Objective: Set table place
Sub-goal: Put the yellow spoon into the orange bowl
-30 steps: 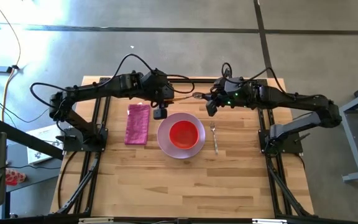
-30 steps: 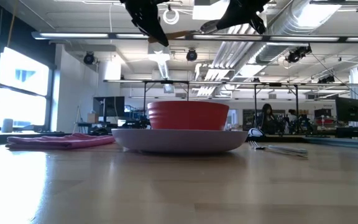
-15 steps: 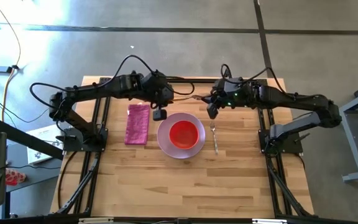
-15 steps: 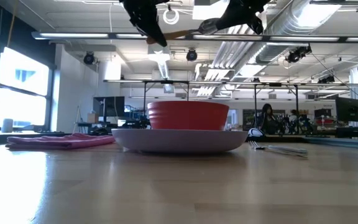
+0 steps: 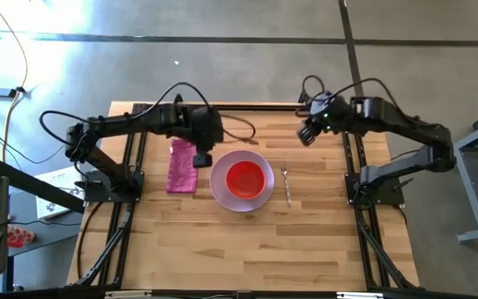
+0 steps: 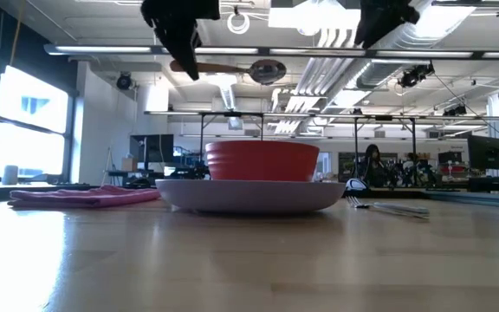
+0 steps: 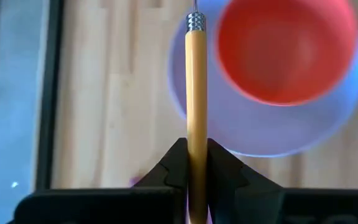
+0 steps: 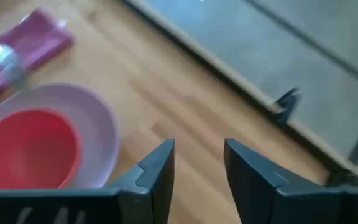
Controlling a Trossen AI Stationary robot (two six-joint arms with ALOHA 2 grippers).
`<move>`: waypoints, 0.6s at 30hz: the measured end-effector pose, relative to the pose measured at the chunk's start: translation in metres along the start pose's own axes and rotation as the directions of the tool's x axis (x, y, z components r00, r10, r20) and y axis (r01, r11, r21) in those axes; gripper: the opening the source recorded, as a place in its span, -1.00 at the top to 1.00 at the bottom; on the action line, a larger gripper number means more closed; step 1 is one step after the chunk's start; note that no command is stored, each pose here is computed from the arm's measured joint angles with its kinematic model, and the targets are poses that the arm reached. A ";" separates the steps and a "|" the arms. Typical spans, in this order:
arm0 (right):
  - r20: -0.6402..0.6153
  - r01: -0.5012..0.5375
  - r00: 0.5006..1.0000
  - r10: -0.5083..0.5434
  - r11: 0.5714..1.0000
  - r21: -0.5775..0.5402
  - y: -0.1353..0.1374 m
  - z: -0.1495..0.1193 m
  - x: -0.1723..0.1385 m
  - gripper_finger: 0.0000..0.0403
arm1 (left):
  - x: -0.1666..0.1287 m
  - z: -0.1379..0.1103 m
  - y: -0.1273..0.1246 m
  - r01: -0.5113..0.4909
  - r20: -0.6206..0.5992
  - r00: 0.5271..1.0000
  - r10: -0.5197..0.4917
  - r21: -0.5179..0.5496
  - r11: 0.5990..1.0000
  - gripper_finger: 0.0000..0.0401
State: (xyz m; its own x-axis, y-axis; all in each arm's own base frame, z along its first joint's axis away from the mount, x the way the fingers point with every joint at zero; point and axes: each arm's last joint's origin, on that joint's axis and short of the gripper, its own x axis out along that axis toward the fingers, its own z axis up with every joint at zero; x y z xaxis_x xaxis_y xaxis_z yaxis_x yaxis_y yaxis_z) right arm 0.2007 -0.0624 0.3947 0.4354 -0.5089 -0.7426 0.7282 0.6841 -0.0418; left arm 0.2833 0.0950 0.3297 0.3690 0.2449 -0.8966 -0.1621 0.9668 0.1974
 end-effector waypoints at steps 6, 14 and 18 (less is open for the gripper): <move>0.069 0.038 0.997 -0.038 0.999 -0.003 -0.009 0.012 -0.016 0.34 | 0.004 0.009 -0.055 0.051 -0.028 0.998 -0.050 0.006 0.999 0.91; 0.069 0.033 0.997 -0.032 0.999 -0.021 -0.008 0.013 -0.017 0.34 | 0.053 0.013 -0.097 0.042 -0.226 0.974 -0.028 0.059 0.997 0.91; 0.057 0.009 0.998 -0.008 1.000 -0.026 -0.007 0.012 -0.017 0.34 | 0.069 0.009 -0.092 0.038 -0.333 0.943 -0.013 0.067 0.997 0.91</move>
State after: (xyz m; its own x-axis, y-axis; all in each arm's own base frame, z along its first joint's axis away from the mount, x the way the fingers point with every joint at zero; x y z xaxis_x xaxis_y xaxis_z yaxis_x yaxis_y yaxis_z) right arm 0.1947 -0.0651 0.4154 0.4592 -0.5434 -0.7028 0.7181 0.6928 -0.0664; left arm 0.3318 0.0232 0.2528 0.0456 0.1940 -0.9799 -0.0867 0.9780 0.1896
